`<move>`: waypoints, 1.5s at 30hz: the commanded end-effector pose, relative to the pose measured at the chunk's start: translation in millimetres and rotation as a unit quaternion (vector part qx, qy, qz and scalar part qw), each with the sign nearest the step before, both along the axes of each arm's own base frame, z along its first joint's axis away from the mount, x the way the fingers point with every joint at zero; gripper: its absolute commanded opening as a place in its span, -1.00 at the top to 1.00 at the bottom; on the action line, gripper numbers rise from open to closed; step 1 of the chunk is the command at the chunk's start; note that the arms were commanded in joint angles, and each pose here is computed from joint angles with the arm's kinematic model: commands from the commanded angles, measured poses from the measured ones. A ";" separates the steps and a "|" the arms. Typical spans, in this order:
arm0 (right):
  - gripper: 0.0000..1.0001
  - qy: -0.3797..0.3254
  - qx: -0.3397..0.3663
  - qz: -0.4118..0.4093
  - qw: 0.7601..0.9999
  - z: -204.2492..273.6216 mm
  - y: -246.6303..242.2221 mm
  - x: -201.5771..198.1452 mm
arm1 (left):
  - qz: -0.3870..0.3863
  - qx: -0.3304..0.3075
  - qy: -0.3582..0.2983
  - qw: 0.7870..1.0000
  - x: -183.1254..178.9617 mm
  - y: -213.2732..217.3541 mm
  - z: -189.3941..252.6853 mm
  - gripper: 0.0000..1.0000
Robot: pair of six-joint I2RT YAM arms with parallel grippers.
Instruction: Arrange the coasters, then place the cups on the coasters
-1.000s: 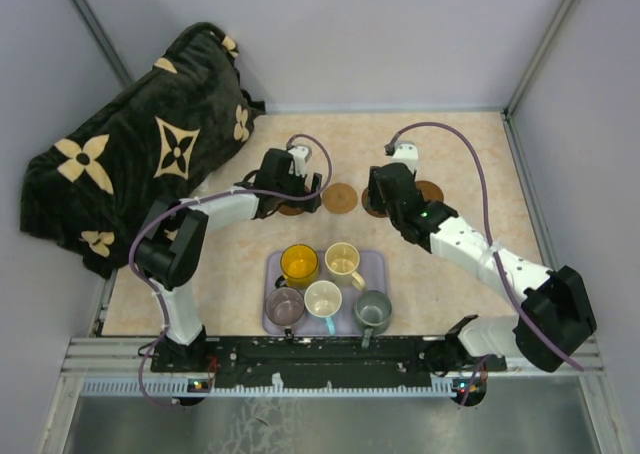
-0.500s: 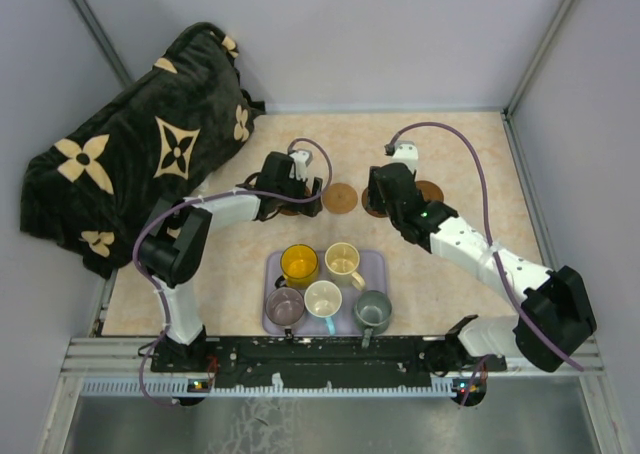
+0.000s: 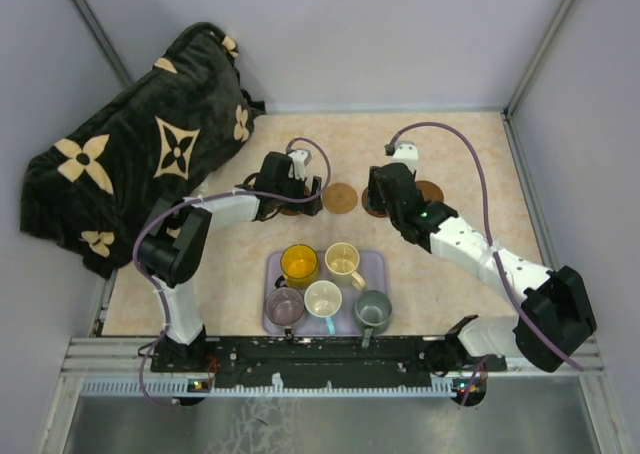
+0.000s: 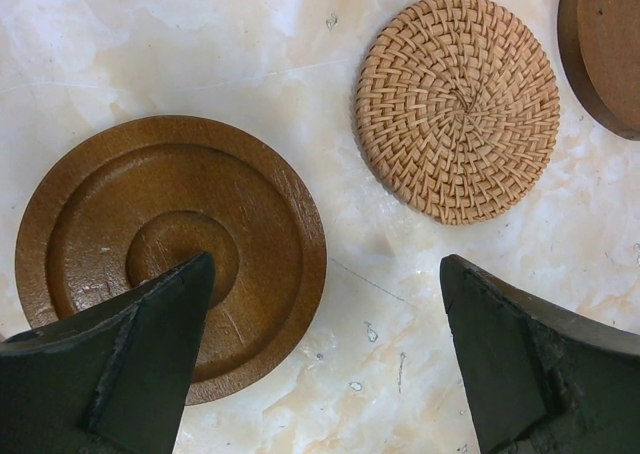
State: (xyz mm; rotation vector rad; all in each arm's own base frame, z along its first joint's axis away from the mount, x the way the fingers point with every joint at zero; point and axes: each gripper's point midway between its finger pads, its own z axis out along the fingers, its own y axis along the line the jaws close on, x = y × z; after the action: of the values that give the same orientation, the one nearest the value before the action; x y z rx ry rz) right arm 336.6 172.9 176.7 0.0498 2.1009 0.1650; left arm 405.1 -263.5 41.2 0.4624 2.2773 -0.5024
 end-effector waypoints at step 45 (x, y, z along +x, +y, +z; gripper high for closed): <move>-0.06 -0.025 0.026 -0.004 0.999 15.7 3.5 7.7 | -0.024 -0.019 0.012 0.999 -10.2 -18.2 6.5 -0.99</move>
State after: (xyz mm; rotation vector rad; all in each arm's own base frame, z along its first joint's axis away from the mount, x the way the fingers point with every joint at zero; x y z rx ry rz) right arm 336.5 173.9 176.7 0.0498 2.1018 0.1713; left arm 401.4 -270.7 42.5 0.4653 2.2761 -0.5308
